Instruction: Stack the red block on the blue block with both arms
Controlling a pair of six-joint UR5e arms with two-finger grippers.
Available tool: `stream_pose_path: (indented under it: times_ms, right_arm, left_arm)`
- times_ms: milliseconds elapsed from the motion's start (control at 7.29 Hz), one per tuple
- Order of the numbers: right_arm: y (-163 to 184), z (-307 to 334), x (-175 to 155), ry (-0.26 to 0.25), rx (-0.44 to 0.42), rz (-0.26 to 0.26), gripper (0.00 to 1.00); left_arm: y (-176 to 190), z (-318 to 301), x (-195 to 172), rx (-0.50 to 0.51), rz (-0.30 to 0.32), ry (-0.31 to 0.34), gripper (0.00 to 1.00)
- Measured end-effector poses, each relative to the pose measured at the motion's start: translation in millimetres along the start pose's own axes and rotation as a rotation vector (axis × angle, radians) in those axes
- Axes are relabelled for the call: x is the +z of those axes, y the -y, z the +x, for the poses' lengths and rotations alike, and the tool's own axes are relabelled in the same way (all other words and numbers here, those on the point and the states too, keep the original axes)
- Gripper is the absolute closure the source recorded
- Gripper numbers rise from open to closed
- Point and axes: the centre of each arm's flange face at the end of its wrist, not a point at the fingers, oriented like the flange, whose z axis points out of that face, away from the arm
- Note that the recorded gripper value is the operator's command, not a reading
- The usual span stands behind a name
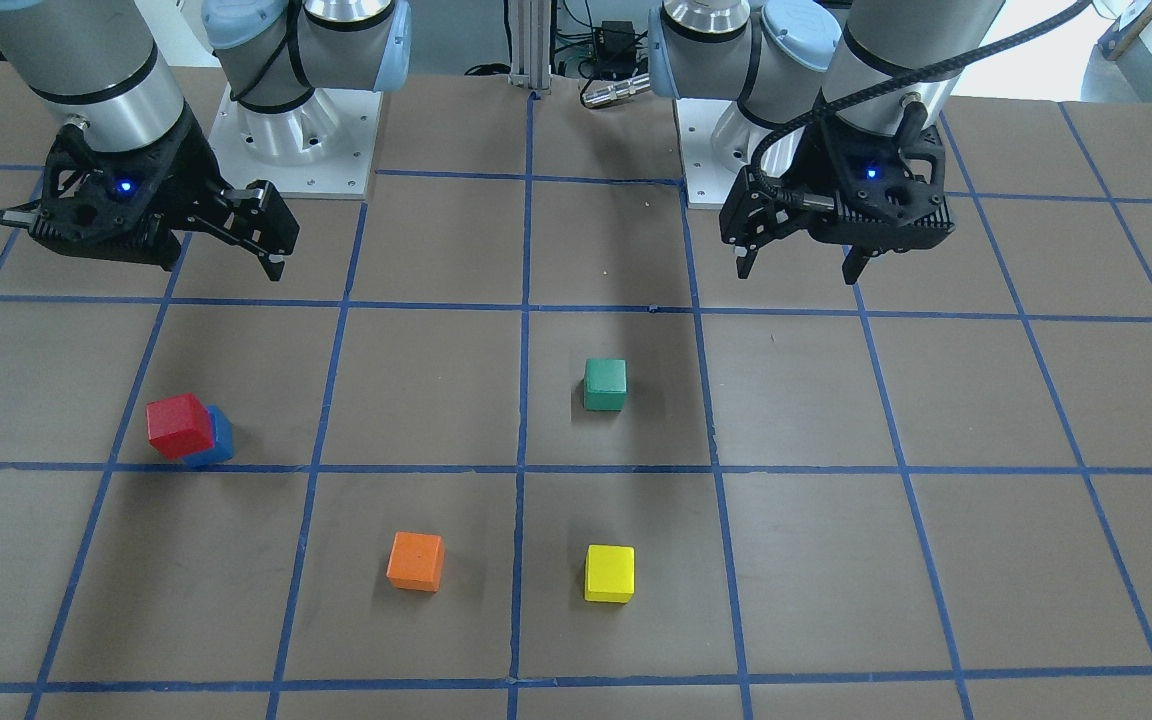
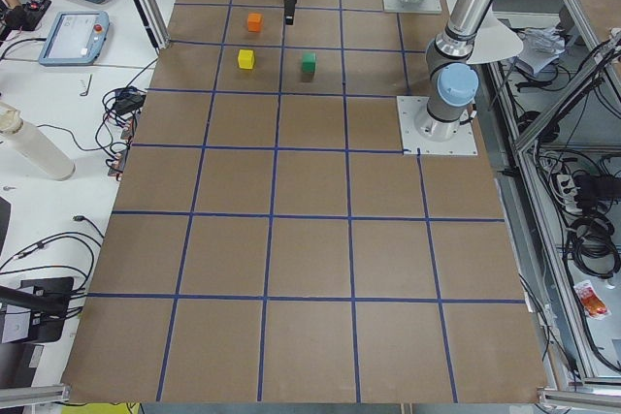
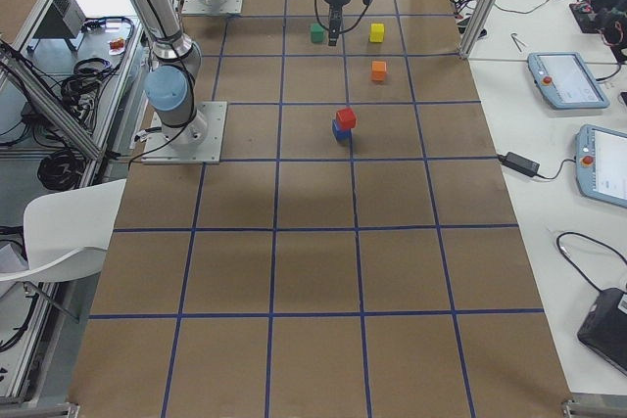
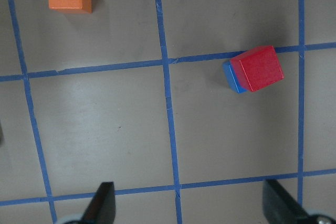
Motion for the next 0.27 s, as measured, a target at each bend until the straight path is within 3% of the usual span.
stream_pose_path:
  times_ms: [274]
  right_arm:
    - [-1.0,0.0,-0.3,0.001,0.0,0.0,0.0]
  left_arm:
    - [0.0,0.1,0.0,0.0,0.0,0.0,0.0]
